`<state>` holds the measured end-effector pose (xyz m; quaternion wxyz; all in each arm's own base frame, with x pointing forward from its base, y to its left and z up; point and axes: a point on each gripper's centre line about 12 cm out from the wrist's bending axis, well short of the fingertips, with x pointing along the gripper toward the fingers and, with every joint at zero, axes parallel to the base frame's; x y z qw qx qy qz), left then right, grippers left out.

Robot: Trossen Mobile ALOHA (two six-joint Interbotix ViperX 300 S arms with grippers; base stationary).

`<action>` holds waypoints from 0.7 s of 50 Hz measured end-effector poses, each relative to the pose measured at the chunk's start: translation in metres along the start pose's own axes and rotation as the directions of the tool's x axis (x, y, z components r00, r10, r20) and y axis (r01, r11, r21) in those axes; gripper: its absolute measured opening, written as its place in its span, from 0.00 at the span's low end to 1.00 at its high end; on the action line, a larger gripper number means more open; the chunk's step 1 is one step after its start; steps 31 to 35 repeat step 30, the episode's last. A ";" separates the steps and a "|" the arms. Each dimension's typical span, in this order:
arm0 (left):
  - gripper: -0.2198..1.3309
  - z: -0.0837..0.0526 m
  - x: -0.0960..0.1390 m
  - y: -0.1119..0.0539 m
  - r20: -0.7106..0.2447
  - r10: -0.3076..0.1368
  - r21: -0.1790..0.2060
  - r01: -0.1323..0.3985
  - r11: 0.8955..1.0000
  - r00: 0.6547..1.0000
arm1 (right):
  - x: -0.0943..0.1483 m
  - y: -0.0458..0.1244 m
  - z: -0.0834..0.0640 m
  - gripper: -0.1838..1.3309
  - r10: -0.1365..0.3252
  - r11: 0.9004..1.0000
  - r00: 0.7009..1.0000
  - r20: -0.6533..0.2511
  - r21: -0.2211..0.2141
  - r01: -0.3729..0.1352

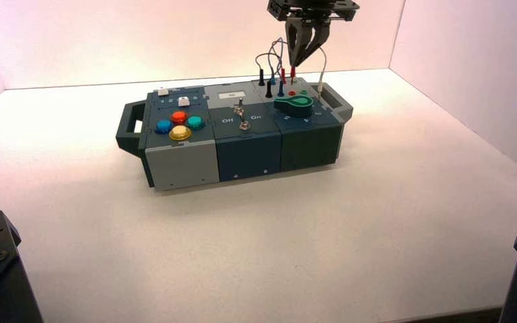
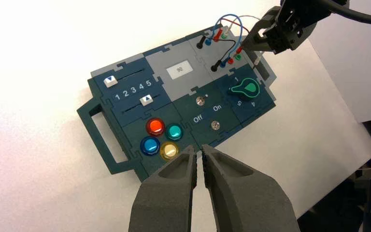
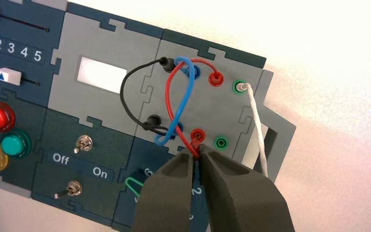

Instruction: Pull the red wire.

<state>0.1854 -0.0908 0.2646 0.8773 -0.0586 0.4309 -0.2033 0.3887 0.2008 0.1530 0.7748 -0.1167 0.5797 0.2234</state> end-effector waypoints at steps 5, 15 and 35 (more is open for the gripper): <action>0.22 0.000 0.000 0.000 0.000 0.000 0.000 0.000 1.000 1.000 | -0.004 0.001 0.001 0.08 -0.001 1.000 1.000 0.009 0.000 0.001; 0.21 -0.003 0.002 0.001 -0.008 0.001 0.000 -0.001 1.000 1.000 | -0.010 0.001 0.002 0.08 -0.004 1.000 1.000 0.021 -0.001 0.004; 0.21 -0.006 0.004 0.002 -0.021 0.003 -0.004 -0.003 1.000 1.000 | -0.011 0.000 0.001 0.08 -0.008 1.000 1.000 0.014 -0.005 0.008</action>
